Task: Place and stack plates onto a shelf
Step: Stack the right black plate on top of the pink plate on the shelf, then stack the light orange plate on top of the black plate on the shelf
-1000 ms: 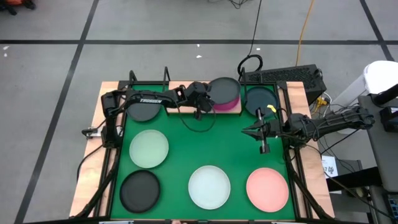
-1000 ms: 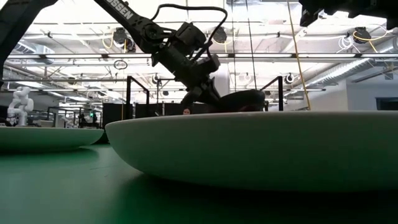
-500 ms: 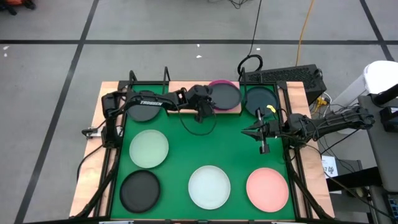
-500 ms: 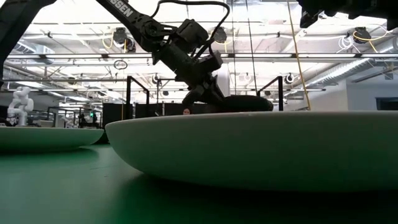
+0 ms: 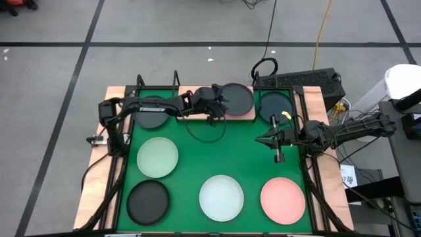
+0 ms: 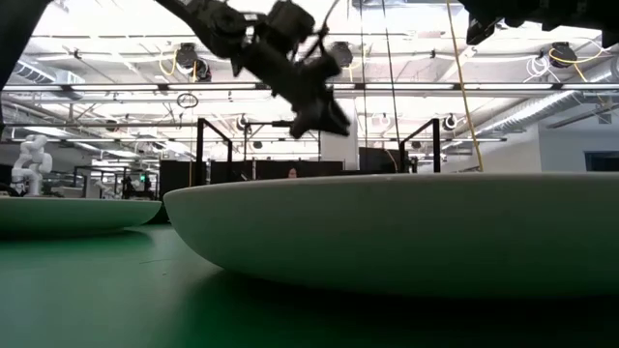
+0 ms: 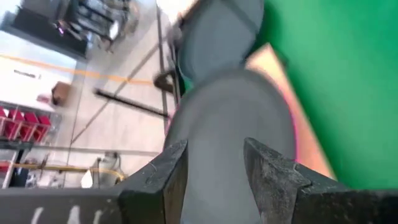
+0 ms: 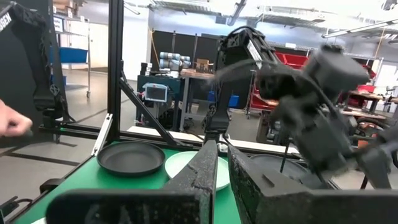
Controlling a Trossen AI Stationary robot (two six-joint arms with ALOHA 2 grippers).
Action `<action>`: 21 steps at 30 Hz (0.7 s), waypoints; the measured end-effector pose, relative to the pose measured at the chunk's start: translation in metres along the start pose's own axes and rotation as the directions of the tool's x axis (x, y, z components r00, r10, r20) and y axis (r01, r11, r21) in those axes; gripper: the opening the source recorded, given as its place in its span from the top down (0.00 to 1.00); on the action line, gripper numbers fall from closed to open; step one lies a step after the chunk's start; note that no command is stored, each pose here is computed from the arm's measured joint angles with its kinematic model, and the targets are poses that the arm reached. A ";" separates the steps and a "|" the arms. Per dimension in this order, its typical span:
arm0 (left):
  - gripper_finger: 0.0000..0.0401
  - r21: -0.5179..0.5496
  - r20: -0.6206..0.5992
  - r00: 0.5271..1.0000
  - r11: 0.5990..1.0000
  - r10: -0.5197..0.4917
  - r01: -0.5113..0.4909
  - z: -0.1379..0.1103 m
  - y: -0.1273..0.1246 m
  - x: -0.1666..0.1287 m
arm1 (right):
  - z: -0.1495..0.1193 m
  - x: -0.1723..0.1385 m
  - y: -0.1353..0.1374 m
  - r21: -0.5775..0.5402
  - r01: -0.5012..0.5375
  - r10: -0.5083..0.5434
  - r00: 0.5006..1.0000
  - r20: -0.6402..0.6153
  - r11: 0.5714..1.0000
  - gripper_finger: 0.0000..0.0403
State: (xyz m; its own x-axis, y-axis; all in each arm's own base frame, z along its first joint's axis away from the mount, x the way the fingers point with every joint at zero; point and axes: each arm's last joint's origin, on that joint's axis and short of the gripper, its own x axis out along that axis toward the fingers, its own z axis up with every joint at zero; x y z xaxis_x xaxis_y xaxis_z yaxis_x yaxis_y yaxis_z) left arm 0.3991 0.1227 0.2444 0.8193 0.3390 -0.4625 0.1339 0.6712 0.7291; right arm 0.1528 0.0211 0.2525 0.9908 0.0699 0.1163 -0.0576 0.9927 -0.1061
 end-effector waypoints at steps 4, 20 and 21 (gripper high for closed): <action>0.60 -0.034 0.054 0.998 0.999 0.024 -0.022 0.016 0.009 -0.021 | 0.000 0.000 0.000 0.011 -0.001 0.001 1.000 -0.005 1.000 0.94; 0.60 -0.360 0.342 0.930 0.933 0.134 -0.003 0.078 0.044 -0.205 | 0.006 -0.006 0.003 0.206 -0.137 0.141 0.990 -0.003 0.969 0.94; 0.60 -0.384 0.344 0.930 0.923 0.127 0.016 0.076 0.045 -0.219 | 0.009 -0.006 0.004 0.221 -0.172 0.177 0.984 -0.006 0.960 0.94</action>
State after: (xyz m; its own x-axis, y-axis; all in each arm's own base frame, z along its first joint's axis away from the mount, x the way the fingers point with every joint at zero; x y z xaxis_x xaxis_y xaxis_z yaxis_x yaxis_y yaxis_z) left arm 0.2682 0.0285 0.4161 0.9711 0.1739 -0.1637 -0.0777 0.8781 0.4721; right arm 0.1454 0.0251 0.2601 0.9655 0.2443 0.0898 -0.2526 0.9627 0.0968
